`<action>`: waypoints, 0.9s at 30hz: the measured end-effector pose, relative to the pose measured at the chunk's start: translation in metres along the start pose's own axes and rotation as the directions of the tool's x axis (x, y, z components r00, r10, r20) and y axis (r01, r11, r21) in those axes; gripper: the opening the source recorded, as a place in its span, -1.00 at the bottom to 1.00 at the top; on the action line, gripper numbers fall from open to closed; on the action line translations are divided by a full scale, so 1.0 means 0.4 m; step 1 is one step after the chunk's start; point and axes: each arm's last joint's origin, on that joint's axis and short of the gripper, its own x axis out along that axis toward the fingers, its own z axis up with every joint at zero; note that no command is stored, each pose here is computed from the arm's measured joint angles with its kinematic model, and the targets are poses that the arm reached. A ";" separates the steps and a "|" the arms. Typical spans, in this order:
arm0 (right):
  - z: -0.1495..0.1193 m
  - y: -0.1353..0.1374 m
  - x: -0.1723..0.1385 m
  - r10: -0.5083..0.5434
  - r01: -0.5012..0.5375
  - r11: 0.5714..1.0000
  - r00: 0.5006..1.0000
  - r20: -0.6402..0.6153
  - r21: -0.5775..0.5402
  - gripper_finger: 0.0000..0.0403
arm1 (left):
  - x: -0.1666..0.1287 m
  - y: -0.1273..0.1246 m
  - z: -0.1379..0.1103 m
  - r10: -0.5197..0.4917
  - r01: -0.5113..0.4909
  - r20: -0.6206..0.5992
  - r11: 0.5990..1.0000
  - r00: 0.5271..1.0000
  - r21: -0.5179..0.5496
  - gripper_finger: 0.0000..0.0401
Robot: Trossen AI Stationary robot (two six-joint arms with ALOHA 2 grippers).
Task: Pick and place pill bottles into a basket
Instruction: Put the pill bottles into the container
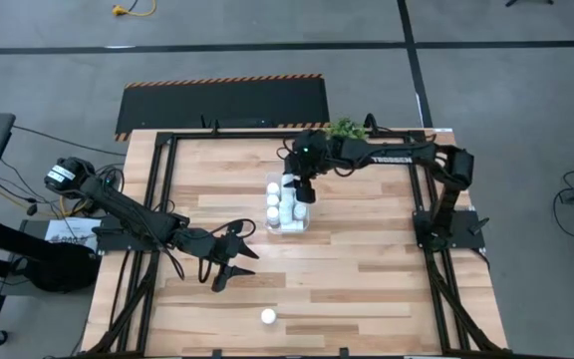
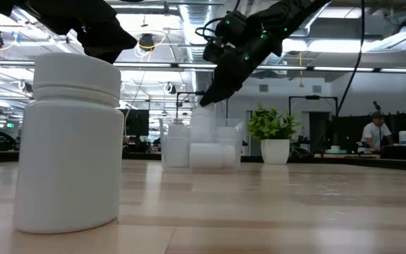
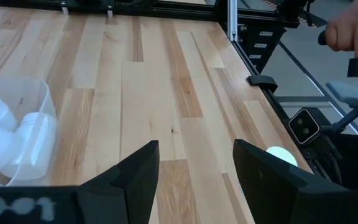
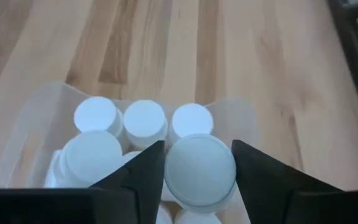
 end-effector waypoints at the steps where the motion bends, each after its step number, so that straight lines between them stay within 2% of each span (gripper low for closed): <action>1: -0.002 0.001 0.005 0.003 -0.003 1.000 1.000 -0.003 0.000 -0.14 | 0.000 0.000 0.000 0.000 0.000 0.000 1.000 1.000 0.000 -0.03; 11: 0.019 0.025 0.005 0.009 -0.009 1.000 0.999 0.035 -0.005 -0.01 | 0.000 0.000 0.000 0.000 0.000 0.000 1.000 1.000 0.028 -0.03; 19: 0.019 0.032 0.000 0.028 -0.028 1.000 0.999 -0.016 0.007 0.12 | 0.000 -0.002 0.000 -0.026 0.026 -0.005 0.999 1.000 0.044 -0.03; 25: 0.048 0.044 -0.085 0.060 -0.058 0.998 0.995 -0.075 0.025 0.12 | 0.005 -0.029 0.003 -0.092 0.087 0.032 0.989 0.995 0.123 -0.03; 27: 0.064 0.048 -0.120 0.051 -0.049 0.998 0.998 -0.046 0.037 0.12 | 0.015 -0.044 -0.005 -0.117 0.110 0.035 0.982 0.993 0.154 -0.03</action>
